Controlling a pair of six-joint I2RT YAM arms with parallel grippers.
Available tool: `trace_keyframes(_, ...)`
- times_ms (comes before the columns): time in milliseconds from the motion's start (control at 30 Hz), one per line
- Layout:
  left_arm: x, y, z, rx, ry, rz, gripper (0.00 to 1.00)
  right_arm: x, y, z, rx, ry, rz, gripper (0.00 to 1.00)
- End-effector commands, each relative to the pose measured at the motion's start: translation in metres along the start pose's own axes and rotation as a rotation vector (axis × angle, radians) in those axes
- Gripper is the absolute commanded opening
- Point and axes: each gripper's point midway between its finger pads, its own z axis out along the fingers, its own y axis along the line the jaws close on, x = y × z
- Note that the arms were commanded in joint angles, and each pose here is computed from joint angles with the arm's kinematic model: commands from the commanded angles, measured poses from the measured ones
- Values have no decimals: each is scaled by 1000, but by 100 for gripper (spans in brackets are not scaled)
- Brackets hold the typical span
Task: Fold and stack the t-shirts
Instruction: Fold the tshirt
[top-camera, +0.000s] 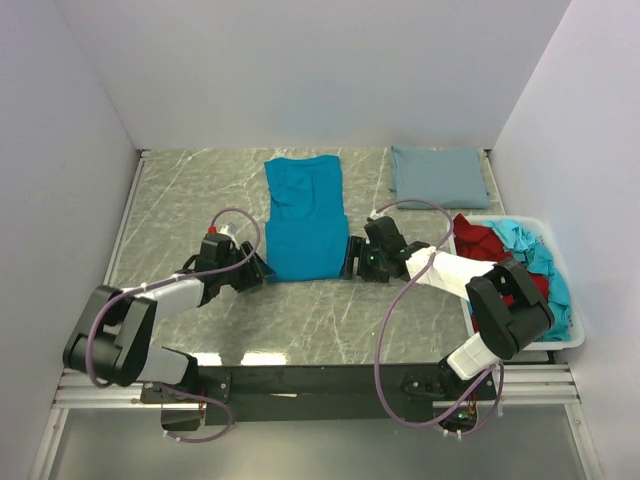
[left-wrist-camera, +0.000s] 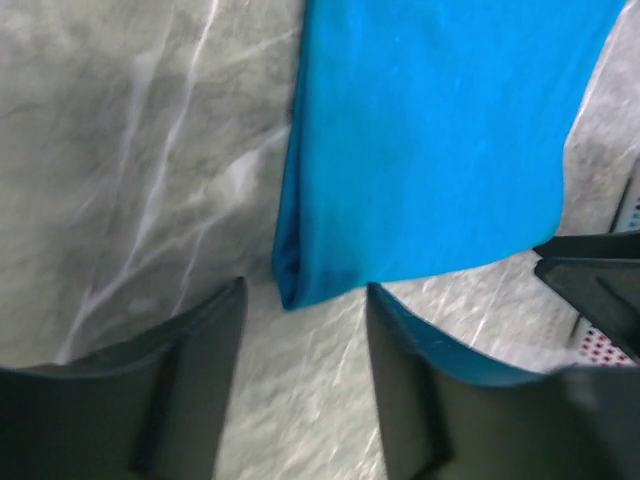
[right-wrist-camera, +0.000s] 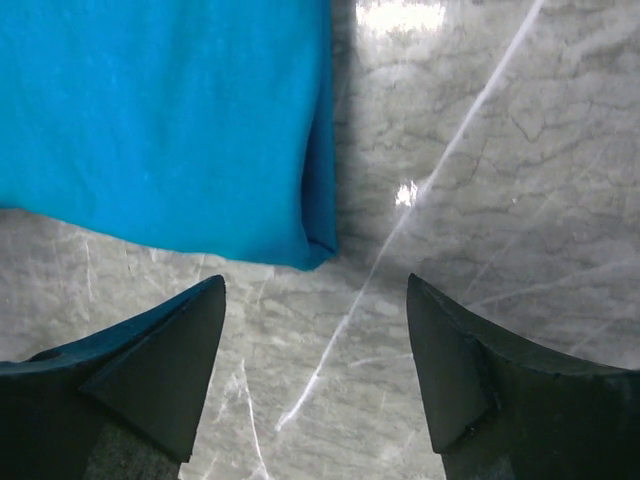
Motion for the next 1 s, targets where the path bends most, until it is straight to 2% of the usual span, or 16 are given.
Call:
trace_keyframes(0, -1, -4, 10, 28, 11, 31, 54, -20, 9, 2, -1, -53, -2, 79)
trace_keyframes(33, 0, -2, 12, 22, 16, 31, 47, -19, 8, 3, 4, -48, -2, 77)
trace_keyframes(100, 2, 5, 18, -7, 29, 28, 38, -17, 5, 6, 16, -40, 2, 76)
trace_keyframes(167, 1, 10, 21, -31, 29, 30, 26, -17, 5, 8, 20, -36, 8, 75)
trace_keyframes(200, 0, 12, 22, -38, 23, 35, 16, -17, 4, 9, 25, -34, 10, 75)
trace_keyframes(367, 1, 22, 25, -78, 22, 37, 2, -15, 1, 15, 36, -22, 26, 67)
trace_keyframes(600, 6, 23, 27, -70, 35, 24, 1, -9, -2, 20, 36, 5, 23, 48)
trace_keyframes(633, 8, 24, 26, -75, 37, 24, 0, -6, -2, 22, 35, 15, 24, 39)
trace_keyframes(800, 8, 26, 22, -86, 33, 17, 0, 4, 5, 25, -20, 55, 34, 17)
trace_keyframes(867, 10, 23, 19, -73, 33, 10, 0, 11, 7, 23, -46, 68, 43, 3)
trace_keyframes(967, 18, 23, 11, -65, 39, 2, 0, 25, 2, 16, -50, 80, 42, 0)
